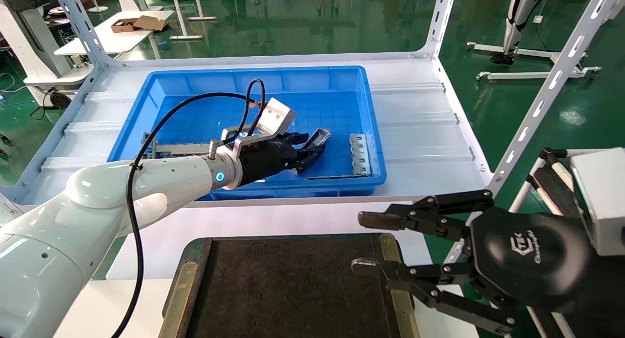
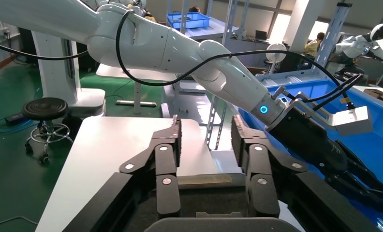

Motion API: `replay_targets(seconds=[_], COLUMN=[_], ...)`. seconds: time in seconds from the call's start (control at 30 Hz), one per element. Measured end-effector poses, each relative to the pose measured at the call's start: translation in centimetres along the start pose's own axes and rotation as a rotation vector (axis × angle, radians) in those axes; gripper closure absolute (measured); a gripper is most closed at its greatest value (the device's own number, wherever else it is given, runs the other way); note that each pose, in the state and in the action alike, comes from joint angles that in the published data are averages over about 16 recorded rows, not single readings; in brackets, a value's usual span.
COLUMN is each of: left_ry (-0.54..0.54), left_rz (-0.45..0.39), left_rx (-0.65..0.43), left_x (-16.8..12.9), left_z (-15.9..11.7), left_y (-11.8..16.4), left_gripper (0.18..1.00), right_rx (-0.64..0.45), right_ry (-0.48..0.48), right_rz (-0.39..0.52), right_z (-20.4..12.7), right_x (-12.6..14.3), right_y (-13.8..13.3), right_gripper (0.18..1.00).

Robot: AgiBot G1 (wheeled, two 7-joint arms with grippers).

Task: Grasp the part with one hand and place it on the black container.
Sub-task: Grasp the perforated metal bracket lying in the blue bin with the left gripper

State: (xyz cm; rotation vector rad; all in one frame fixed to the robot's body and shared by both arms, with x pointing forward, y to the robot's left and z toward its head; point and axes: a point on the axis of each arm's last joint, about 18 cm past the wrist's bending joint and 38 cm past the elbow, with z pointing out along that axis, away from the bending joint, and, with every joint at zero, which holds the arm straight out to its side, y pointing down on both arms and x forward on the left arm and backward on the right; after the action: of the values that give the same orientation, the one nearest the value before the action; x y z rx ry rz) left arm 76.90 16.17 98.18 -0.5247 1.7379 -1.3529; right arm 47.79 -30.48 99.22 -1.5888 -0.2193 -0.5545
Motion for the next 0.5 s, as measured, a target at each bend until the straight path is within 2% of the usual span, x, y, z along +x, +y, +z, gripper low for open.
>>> replay_targets(seconds=[0.3,0.5], left_ry=[0.002,0.015], left_rz=[-0.008,-0.006], left_rx=[-0.001,0.008], left_x=[0.07,0.05], left_z=[0.01,-0.2], left_y=[0.2,-0.2], left_gripper=[0.777,0.825], right_rx=[0.0,0.0], right_ry=[0.0,0.0], right_rz=[0.0,0.0], right_z=[0.0,0.0], right_x=[0.0,0.0], right_y=[0.0,0.0], right_gripper=[0.805,0.897])
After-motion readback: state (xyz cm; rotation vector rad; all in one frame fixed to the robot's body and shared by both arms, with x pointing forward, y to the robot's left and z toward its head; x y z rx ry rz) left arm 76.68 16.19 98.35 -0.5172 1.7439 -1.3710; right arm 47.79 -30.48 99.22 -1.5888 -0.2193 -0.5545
